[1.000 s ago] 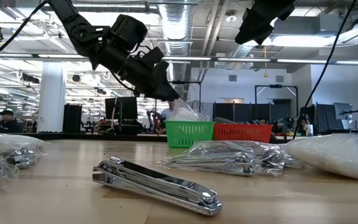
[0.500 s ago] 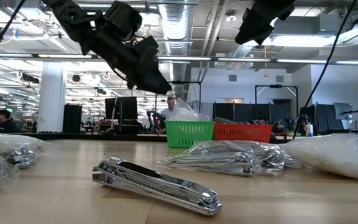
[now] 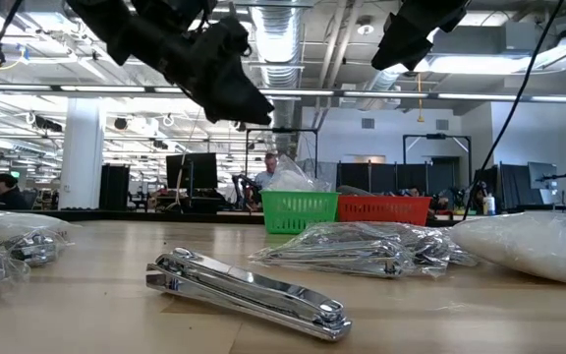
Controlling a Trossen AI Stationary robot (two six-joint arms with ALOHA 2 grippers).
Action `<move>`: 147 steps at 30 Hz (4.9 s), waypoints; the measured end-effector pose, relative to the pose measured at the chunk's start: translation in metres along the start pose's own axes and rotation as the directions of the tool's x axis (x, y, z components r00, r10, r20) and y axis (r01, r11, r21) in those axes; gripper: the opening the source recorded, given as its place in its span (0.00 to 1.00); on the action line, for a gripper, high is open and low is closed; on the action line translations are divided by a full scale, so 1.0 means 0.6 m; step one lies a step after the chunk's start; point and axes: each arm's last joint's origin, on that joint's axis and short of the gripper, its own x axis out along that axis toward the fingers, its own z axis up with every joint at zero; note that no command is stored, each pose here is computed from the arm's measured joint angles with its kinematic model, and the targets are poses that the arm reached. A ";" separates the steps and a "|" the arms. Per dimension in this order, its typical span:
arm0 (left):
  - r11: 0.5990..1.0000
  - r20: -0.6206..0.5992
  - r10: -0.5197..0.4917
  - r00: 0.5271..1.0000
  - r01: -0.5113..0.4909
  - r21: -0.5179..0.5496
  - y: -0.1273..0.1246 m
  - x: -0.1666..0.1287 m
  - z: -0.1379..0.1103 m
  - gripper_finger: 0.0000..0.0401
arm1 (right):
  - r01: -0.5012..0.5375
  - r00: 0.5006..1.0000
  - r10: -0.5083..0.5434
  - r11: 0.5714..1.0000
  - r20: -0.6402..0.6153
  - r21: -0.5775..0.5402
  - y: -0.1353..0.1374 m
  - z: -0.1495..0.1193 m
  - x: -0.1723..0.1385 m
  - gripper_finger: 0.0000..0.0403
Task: Pick & Place Travel size toiletries
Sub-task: Put the nail cutter into the left red bin
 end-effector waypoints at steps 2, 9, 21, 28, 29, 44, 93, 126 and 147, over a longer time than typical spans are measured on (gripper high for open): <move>0.998 -0.005 -0.057 0.998 0.057 0.014 -0.016 -0.001 -0.001 0.44 | 0.000 1.000 0.000 1.000 0.000 0.000 0.000 0.000 0.000 0.32; 0.975 -0.026 -0.210 0.977 0.211 0.063 -0.072 -0.007 -0.008 0.44 | 0.000 1.000 0.000 1.000 0.000 0.000 0.000 0.000 0.000 0.32; 0.927 -0.064 -0.344 0.937 0.349 0.134 -0.148 -0.024 -0.023 0.44 | 0.000 1.000 0.000 1.000 0.000 0.001 0.000 0.000 0.000 0.32; 0.891 -0.139 -0.403 0.905 0.422 0.166 -0.186 -0.039 -0.045 0.44 | 0.000 1.000 0.000 1.000 0.000 0.001 0.000 0.000 0.000 0.32; 0.886 -0.150 -0.410 0.900 0.432 0.170 -0.190 -0.041 -0.052 0.44 | 0.000 1.000 0.000 1.000 0.000 0.002 0.000 0.000 0.000 0.32; 0.851 -0.292 -0.451 0.843 0.505 0.144 -0.218 -0.066 -0.137 0.44 | -0.004 1.000 0.004 1.000 0.016 0.028 0.001 0.003 0.000 0.32; 0.849 -0.472 -0.368 0.801 0.497 0.181 -0.236 -0.038 -0.240 0.44 | -0.011 0.999 0.010 1.000 0.044 0.028 0.002 0.007 0.000 0.32; 0.892 -0.416 -0.245 0.876 0.371 0.258 -0.227 -0.040 -0.233 0.11 | -0.010 0.999 0.010 1.000 0.044 0.018 0.002 0.007 0.000 0.32; 0.949 -0.158 -0.220 0.963 0.248 0.193 -0.201 -0.030 -0.168 0.06 | -0.011 0.999 0.010 1.000 0.044 0.019 0.002 0.007 0.000 0.32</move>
